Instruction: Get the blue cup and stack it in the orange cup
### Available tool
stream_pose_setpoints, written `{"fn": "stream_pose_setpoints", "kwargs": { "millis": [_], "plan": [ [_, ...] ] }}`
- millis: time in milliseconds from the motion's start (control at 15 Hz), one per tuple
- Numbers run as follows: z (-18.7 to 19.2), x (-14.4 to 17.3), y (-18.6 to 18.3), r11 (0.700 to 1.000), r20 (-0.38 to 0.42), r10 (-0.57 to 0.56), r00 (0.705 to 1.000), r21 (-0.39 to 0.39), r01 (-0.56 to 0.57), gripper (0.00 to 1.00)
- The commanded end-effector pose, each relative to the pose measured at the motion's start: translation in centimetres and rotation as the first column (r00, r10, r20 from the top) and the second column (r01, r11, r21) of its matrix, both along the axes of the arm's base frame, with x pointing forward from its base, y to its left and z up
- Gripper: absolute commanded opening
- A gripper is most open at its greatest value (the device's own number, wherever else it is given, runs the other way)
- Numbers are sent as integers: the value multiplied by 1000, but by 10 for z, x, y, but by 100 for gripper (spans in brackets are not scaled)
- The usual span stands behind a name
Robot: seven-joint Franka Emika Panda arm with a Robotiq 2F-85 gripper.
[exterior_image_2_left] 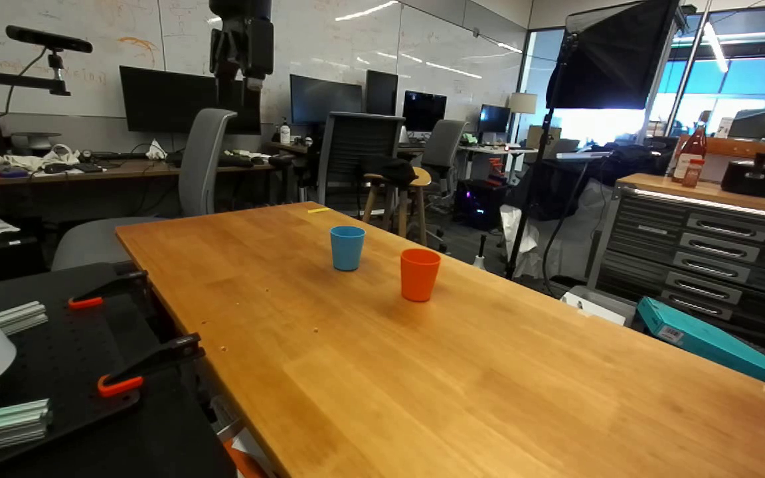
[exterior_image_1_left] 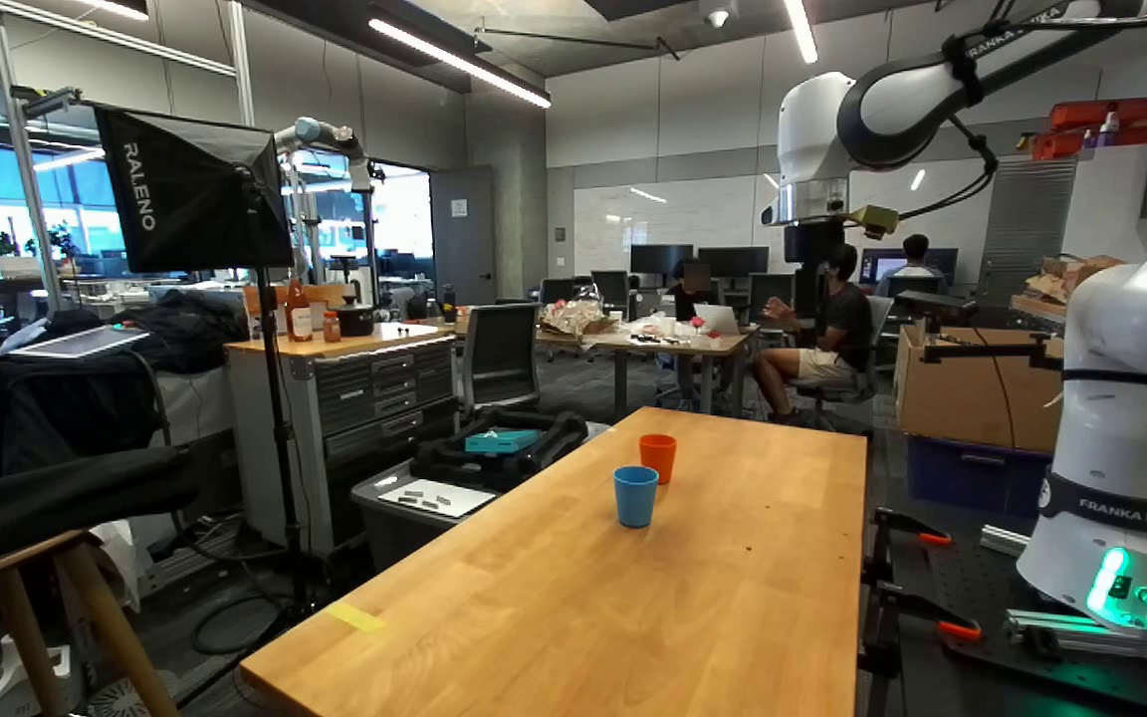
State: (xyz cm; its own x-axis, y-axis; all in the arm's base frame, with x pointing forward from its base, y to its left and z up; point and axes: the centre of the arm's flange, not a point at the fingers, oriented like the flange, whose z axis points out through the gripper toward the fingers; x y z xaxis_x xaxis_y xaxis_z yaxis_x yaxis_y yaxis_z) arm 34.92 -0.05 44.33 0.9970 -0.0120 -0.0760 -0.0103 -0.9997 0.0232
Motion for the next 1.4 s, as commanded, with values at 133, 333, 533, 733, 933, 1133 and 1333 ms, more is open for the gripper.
{"fn": "stream_pose_setpoints", "kwargs": {
  "millis": [133, 333, 533, 733, 933, 1133, 1333],
  "plan": [
    [0, 0, 0, 1000, 0, 0, 1000, 0, 0, 100],
    [0, 0, 0, 1000, 0, 0, 1000, 0, 0, 100],
    [-25, 11, 36, 996, 67, 82, 994, -51, -78, 100],
    [-61, 35, 81, 980, 144, 182, 973, -112, -167, 100],
    [-96, 74, 117, 963, 210, 241, 948, -173, -207, 100],
    [-128, 115, 133, 952, 220, 264, 939, -218, -216, 100],
    [-149, 158, 132, 946, 215, 253, 943, -261, -194, 100]
  ]
}}
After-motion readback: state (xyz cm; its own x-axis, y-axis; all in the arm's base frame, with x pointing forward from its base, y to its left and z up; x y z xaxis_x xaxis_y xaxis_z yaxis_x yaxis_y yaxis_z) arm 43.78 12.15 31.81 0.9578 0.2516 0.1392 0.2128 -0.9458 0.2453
